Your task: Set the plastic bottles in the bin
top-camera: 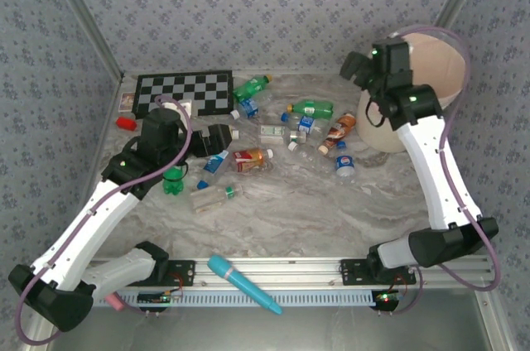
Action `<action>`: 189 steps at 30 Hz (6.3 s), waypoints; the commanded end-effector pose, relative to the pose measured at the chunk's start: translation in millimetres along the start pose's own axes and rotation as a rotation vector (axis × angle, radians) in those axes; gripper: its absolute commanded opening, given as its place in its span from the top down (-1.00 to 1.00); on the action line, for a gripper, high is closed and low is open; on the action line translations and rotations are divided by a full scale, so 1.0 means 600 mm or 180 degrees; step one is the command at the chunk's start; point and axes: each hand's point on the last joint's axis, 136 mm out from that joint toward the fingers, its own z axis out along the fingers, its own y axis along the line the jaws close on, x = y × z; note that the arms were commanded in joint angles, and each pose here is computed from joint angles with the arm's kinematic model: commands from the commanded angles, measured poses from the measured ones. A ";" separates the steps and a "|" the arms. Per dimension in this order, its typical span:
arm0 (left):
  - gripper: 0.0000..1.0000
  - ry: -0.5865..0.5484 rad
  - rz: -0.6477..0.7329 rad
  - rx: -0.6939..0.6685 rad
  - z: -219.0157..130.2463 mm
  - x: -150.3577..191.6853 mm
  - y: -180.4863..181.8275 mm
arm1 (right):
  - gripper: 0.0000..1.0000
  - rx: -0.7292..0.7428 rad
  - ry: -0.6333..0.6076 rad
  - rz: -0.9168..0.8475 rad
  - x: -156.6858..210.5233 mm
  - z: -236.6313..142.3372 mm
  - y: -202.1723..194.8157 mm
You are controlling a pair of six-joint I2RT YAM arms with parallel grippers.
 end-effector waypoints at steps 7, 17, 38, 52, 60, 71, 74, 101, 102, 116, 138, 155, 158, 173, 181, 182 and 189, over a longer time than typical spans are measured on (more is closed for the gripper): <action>-0.99 -0.0052 0.0036 0.0073 -0.020 -0.009 -0.010 | -0.99 -0.0087 0.0457 -0.1336 0.125 0.042 0.088; -0.99 -0.0014 0.0100 0.0151 -0.030 -0.006 -0.018 | -0.99 0.0238 0.1356 -0.2406 0.277 0.106 0.095; -0.99 0.0044 0.0140 0.0115 -0.031 0.004 -0.011 | -0.93 -0.0098 0.3133 -0.3026 0.507 0.165 0.047; -0.99 0.0048 0.0149 0.0116 -0.029 0.002 -0.012 | -0.87 -0.0132 0.3444 -0.3071 0.556 0.196 0.019; -0.99 0.0073 0.0136 0.0104 -0.028 0.005 -0.011 | -0.76 -0.0182 0.3564 -0.3101 0.590 0.199 0.015; -1.00 0.0072 0.0141 0.0114 -0.031 0.005 -0.012 | -0.46 -0.0248 0.3598 -0.3159 0.614 0.189 0.025; -1.00 0.0063 0.0147 0.0114 -0.033 0.005 -0.012 | -0.25 -0.0307 0.3541 -0.3138 0.606 0.179 0.032; -1.00 0.0107 0.0222 0.0241 -0.007 -0.006 -0.031 | -0.14 -0.1169 0.1276 -0.0825 0.097 0.046 0.101; -0.99 0.0101 0.0218 0.0247 -0.007 -0.007 -0.032 | -0.12 -0.1246 0.1124 -0.0646 0.067 0.038 0.097; -0.99 0.0076 0.0228 0.0369 -0.011 -0.011 -0.045 | -0.12 -0.1294 -0.0283 0.1114 -0.195 0.001 -0.067; -1.00 -0.0145 0.0409 0.0904 -0.052 -0.038 -0.106 | -0.19 -0.0072 -0.0620 0.1986 -0.194 0.057 -0.285; -0.99 -0.0118 0.0383 0.0808 -0.048 -0.035 -0.096 | -1.00 0.0313 -0.0655 0.1690 -0.187 0.066 -0.316; -1.00 -0.0106 0.0376 0.0799 -0.045 -0.035 -0.095 | -0.99 0.0289 -0.0654 0.1567 -0.193 0.058 -0.303; -0.99 -0.0131 0.0332 0.0621 -0.034 -0.038 -0.079 | -0.99 0.0283 -0.0469 0.0719 -0.160 0.032 -0.211; -0.99 -0.0166 0.0263 0.0436 -0.029 -0.039 -0.061 | -0.99 0.0246 -0.0391 -0.0149 -0.128 0.016 -0.104; -1.00 -0.0160 0.0254 0.0437 -0.028 -0.039 -0.061 | -0.99 0.0224 -0.0360 -0.0237 -0.119 0.018 -0.090; -0.99 -0.0126 0.0216 0.0432 -0.028 -0.034 -0.059 | -0.99 0.0245 -0.0036 -0.0786 -0.032 0.038 -0.013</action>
